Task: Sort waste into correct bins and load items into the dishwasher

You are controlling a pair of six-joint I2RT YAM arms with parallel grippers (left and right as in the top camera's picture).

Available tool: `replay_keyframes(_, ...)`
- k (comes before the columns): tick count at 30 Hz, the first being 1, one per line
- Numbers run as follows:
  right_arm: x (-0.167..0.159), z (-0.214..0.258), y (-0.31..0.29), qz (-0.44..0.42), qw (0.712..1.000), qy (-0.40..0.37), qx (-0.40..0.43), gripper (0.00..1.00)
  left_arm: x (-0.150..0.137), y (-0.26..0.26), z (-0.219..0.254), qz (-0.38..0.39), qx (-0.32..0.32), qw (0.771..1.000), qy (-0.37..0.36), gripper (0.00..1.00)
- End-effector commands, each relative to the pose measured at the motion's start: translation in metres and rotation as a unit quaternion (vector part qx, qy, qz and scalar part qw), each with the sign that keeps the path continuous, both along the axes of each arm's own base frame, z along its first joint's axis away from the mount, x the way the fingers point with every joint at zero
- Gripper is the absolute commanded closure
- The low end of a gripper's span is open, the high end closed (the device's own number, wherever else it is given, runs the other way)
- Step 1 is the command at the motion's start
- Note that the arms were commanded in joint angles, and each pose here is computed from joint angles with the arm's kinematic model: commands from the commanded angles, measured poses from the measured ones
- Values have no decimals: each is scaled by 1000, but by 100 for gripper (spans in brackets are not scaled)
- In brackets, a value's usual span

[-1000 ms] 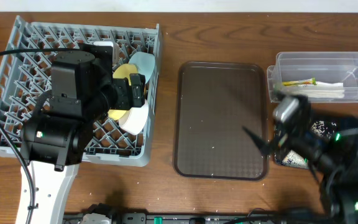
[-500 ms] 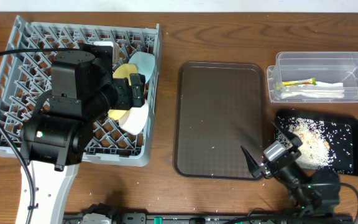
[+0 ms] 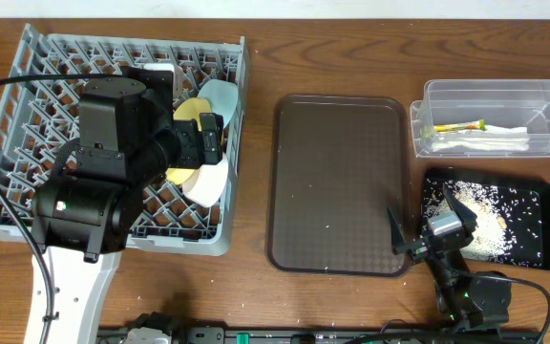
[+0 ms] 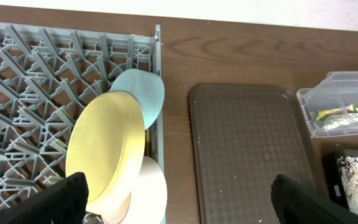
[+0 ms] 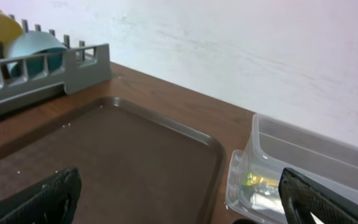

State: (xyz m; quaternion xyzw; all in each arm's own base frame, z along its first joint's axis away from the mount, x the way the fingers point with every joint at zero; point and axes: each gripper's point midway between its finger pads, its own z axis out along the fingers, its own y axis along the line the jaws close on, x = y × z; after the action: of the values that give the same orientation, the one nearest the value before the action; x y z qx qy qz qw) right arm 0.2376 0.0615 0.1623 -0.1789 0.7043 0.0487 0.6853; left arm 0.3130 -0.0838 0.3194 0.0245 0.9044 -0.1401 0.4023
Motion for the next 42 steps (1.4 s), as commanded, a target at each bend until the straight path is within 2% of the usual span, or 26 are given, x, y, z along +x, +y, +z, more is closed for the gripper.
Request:
replay_keyframes(1,1,-1,-5,-15,1000,0,2,1,0,-2,3,-2,-7,1000,0,5)
replay_keyframes(24,1,-1,-5,-15,1000,1,2,1,-5,1,-2,1,-2,1000,10,4)
replay_keyframes(29,2,-1,-5,-15,1000,1,2,1,-11,29,13,60,32,995,-68,4)
replay_keyframes(36,1,-1,-5,-15,1000,1,2,1,-25,49,28,96,0,972,-215,4)
replay_keyframes(42,1,-1,-5,-15,1000,1,2,1,-53,65,15,120,-11,951,-285,4)
